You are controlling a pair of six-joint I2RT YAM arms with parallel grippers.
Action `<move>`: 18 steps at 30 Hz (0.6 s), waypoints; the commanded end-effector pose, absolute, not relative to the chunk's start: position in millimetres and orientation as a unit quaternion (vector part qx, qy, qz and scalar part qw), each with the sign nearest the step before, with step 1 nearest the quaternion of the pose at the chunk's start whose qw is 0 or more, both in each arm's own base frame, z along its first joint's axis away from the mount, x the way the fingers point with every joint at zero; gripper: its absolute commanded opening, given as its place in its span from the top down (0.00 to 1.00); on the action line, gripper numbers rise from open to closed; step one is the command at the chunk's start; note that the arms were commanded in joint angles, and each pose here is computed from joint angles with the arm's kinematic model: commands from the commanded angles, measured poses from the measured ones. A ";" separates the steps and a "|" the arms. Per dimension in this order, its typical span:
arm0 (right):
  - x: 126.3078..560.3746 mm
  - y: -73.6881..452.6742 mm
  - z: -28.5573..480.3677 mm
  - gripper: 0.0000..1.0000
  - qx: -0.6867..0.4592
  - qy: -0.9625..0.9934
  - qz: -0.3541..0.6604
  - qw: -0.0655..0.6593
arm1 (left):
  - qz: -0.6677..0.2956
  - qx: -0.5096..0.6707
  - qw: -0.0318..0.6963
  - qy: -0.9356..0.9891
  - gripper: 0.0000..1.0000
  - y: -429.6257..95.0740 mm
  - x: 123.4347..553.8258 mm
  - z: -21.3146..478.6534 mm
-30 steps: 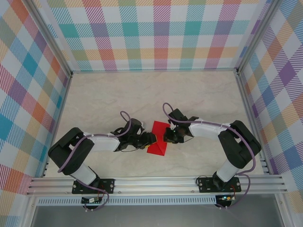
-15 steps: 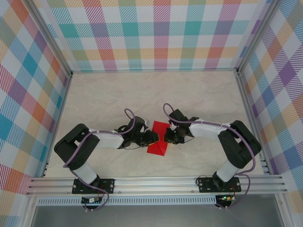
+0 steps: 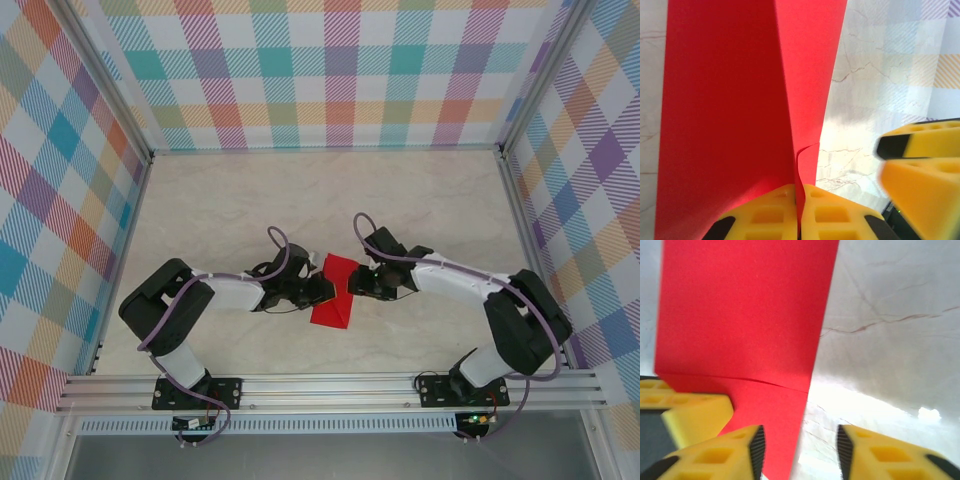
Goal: Fold a paper plane with a square sheet of paper (pick it up from the middle)
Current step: Turn over the square sheet of paper at the center of the table.
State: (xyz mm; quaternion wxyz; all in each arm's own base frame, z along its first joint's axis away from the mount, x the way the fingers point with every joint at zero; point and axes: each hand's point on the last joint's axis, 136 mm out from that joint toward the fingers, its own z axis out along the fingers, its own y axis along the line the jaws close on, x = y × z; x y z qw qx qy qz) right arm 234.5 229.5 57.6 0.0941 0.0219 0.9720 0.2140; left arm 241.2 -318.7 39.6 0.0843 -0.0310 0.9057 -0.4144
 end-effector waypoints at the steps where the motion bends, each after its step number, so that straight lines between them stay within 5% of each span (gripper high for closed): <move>1: 233.6 202.3 66.9 0.46 0.036 0.978 0.163 0.122 | -0.391 -0.012 0.095 0.916 0.95 -318.6 243.5 40.5; 8: 236.4 169.3 93.2 0.22 0.055 0.974 0.117 0.187 | -0.275 0.024 0.157 0.948 0.96 -281.5 250.8 80.4; 18: 238.0 144.1 108.2 0.04 0.086 0.962 0.093 0.244 | -0.023 0.062 0.241 0.968 0.96 -197.1 268.9 145.6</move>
